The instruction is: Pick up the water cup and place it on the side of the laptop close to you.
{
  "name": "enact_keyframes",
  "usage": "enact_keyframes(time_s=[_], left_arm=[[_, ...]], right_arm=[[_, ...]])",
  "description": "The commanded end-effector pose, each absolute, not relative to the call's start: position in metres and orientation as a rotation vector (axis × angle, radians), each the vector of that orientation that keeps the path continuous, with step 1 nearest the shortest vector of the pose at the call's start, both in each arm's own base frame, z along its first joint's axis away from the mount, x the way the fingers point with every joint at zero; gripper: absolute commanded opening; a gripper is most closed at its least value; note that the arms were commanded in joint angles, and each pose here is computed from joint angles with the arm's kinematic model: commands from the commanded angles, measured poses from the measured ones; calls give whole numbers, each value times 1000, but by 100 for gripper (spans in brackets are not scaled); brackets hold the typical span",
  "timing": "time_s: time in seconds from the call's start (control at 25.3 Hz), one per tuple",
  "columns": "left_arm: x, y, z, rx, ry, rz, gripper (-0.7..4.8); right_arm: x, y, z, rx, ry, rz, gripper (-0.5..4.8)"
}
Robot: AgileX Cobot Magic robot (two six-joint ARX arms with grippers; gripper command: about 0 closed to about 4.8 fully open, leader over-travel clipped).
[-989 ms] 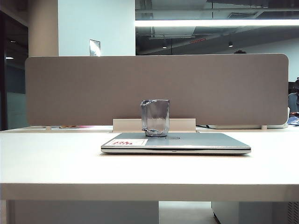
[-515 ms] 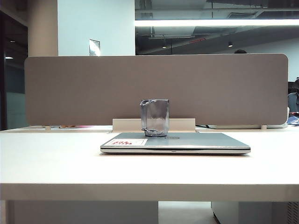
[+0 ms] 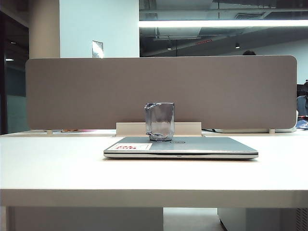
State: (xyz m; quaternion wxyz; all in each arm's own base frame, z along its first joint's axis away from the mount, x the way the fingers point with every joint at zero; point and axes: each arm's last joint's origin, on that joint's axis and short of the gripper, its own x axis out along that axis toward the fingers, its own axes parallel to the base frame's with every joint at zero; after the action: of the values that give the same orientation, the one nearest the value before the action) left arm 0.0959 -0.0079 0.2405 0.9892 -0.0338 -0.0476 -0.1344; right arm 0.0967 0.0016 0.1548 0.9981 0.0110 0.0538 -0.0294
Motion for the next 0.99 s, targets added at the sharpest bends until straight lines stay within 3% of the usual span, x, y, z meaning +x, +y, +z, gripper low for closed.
enact_keyframes(time_s=[0.04,0.28,0.44,0.83,0.99], left_arm=[[110,-10,252,-61,-95,-328,-5],[133,-11,257,-58,-93,-374,-5],[160,-12,255,-79,23,-397,-5],[230,-21,260,-108,150,-573,-4],[263,-33,259,-100,203,-617,31]], right_arm=[[97,4,155,30,99,37,-1],[96,9,155,38,102,213,-1],[95,13,155,45,103,353,-1],[95,14,155,46,101,389,-1],[95,14,155,46,101,389,-1]])
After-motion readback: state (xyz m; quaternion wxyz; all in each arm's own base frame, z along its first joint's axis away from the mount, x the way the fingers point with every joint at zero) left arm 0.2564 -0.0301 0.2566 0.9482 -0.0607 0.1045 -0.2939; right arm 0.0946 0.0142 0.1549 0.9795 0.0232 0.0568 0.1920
